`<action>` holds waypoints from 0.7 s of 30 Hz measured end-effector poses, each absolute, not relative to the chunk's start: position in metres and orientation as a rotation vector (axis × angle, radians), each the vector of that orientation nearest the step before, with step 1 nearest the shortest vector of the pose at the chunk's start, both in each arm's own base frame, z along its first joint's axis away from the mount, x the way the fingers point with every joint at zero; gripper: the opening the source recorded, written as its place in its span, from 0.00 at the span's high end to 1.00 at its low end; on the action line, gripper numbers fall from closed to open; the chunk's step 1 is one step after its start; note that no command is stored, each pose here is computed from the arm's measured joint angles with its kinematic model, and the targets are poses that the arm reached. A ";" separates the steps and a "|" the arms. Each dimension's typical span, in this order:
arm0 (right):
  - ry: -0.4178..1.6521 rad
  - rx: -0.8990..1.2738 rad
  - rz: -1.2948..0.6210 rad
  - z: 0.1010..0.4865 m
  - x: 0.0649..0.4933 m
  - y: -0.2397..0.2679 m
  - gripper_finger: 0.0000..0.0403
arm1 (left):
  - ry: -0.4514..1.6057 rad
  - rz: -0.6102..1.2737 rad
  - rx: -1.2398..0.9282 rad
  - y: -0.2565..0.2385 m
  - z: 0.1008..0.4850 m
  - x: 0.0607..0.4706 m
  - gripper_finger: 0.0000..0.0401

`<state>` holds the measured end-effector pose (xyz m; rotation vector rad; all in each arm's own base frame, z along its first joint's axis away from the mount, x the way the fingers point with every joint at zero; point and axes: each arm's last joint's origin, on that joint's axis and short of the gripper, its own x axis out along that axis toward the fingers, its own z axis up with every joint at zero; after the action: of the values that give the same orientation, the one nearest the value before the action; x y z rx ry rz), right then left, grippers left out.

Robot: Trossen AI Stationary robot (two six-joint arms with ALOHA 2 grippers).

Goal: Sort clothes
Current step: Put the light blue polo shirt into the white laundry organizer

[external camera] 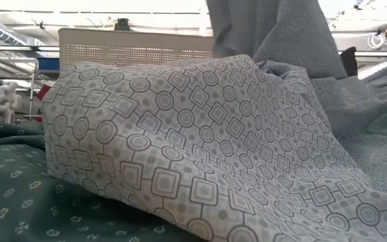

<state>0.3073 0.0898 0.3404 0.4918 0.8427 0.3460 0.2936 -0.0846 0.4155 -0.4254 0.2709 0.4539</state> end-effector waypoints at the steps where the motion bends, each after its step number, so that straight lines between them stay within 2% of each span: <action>1: 0.862 0.535 0.410 0.336 0.314 0.089 1.00 | 0.270 0.455 -0.429 -0.084 0.415 0.294 0.64; 3: 0.895 0.611 0.486 0.329 0.324 0.087 0.97 | 0.270 0.454 -0.430 -0.085 0.415 0.294 0.64; 9: 0.890 0.660 0.502 0.325 0.332 0.087 0.83 | 0.278 0.434 -0.435 -0.087 0.415 0.293 0.64; 16: 0.909 0.732 0.429 0.326 0.332 0.078 0.62 | 0.282 0.422 -0.433 -0.088 0.416 0.293 0.64; 21: 0.957 0.776 0.338 0.328 0.322 0.072 0.57 | 0.297 0.399 -0.409 -0.088 0.416 0.293 0.64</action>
<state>0.3220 0.0723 0.3282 0.7762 0.9565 0.3382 0.2926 -0.0880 0.4155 -0.4086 0.2974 0.3990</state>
